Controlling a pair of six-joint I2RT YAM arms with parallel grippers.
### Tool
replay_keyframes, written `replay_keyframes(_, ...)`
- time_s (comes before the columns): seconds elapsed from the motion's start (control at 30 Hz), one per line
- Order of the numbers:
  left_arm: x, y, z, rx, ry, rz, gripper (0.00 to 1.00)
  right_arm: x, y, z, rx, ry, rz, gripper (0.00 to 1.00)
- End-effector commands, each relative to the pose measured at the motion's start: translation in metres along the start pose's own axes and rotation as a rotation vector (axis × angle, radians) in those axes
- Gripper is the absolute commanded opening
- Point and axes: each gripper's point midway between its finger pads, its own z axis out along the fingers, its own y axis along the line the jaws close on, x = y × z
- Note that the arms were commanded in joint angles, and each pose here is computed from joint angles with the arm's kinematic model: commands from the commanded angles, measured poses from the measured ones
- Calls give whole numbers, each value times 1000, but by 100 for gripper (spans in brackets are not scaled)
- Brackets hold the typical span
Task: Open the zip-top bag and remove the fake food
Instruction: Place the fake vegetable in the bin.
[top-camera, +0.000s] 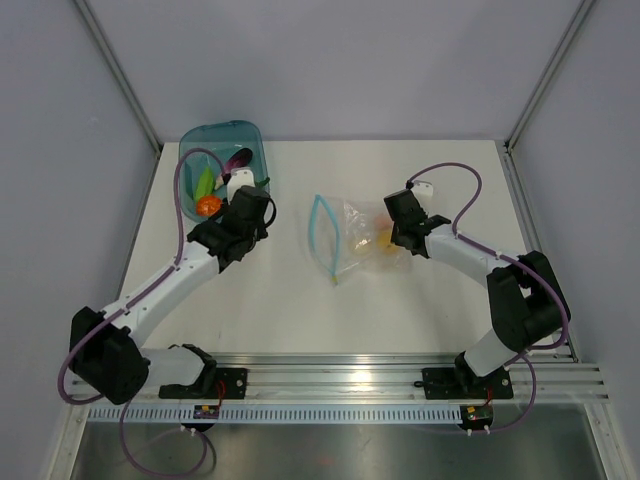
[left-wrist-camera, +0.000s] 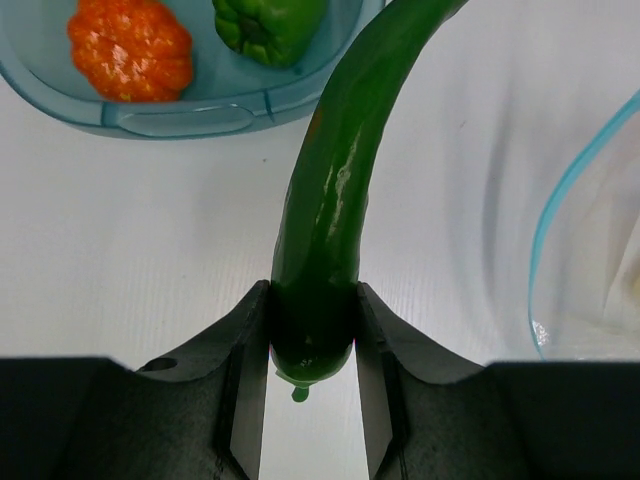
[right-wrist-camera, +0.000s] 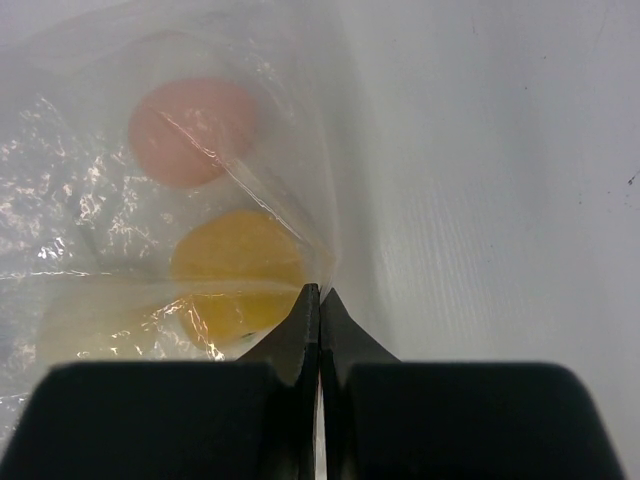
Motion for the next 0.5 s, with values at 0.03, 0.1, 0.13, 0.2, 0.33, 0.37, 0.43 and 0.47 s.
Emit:
replay_keyframes(0.03, -49, 12, -21, 23, -222, -188, 11, -19, 1, -1, 11, -47, 32, 0)
replay_keyframes(0.1, -48, 16, -19, 22, -231, -203, 11, -19, 3, -1, 4, -48, 33, 0)
replay_keyframes(0.13, -51, 16, -17, 22, -235, -215, 11, -19, 3, -1, 3, -46, 34, 0)
replay_keyframes(0.2, -59, 23, -10, 7, -229, -266, 10, -19, 4, -1, 0, -45, 34, 0)
replay_keyframes(0.33, -62, 21, 18, 70, -171, -388, 10, -21, 6, -3, -14, -49, 39, 0)
replay_keyframes(0.37, -63, 23, 24, 59, -167, -407, 10, -20, 6, -3, -16, -47, 39, 0)
replay_keyframes(0.43, -78, 32, 31, 26, -189, -450, 10, -20, 6, -3, -20, -45, 40, 0)
replay_keyframes(0.47, -73, 34, 44, -6, -162, -444, 10, -19, 7, -3, -24, -43, 42, 0)
